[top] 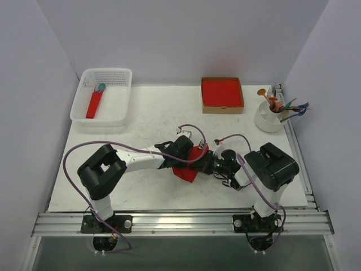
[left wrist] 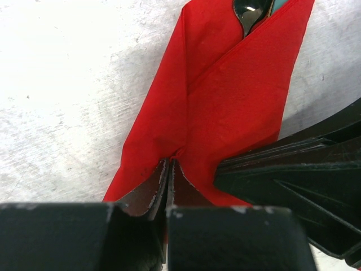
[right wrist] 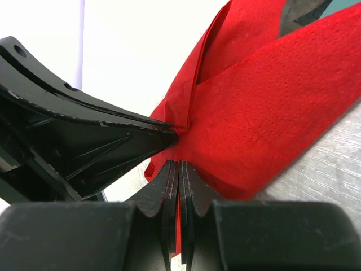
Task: Place the utensils on the paper napkin and roll it up
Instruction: Roll the napkin at the center of the board.
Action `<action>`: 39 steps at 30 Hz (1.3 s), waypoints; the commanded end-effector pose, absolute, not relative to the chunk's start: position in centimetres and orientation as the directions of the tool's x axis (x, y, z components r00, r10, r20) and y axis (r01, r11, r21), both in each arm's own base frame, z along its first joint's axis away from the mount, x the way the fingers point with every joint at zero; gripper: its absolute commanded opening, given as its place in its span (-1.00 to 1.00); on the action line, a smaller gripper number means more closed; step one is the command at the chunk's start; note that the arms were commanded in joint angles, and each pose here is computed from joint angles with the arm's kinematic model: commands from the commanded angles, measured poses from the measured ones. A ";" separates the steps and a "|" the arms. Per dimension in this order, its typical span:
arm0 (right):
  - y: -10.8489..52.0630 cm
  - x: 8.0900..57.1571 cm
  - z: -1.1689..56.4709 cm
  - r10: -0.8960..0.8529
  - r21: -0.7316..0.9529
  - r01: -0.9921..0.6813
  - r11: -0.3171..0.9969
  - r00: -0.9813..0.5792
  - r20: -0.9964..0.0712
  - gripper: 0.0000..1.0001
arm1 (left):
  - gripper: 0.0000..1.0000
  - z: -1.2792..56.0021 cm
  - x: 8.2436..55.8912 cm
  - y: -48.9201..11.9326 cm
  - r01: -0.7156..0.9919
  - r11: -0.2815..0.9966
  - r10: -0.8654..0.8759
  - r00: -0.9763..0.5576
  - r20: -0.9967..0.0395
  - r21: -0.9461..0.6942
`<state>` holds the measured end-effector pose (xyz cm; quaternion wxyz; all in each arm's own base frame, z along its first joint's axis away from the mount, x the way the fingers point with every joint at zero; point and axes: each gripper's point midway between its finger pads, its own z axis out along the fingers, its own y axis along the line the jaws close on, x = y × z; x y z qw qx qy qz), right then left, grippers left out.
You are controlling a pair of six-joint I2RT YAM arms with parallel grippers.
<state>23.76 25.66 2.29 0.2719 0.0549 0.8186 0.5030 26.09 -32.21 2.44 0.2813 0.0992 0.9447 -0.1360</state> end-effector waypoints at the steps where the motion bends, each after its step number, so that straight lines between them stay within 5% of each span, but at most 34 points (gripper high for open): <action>1: 25.5 24.2 2.5 0.374 0.847 -0.211 0.488 -0.826 -0.421 -1.00 | -0.95 6.0 27.2 -32.2 0.261 0.944 0.090 -0.793 -0.602 -0.202; 39: 24.3 23.7 -0.3 0.340 0.795 -0.150 0.587 -0.846 -0.410 -1.00 | -0.95 14.5 25.4 -37.9 0.368 0.846 0.032 -0.759 -0.651 -0.387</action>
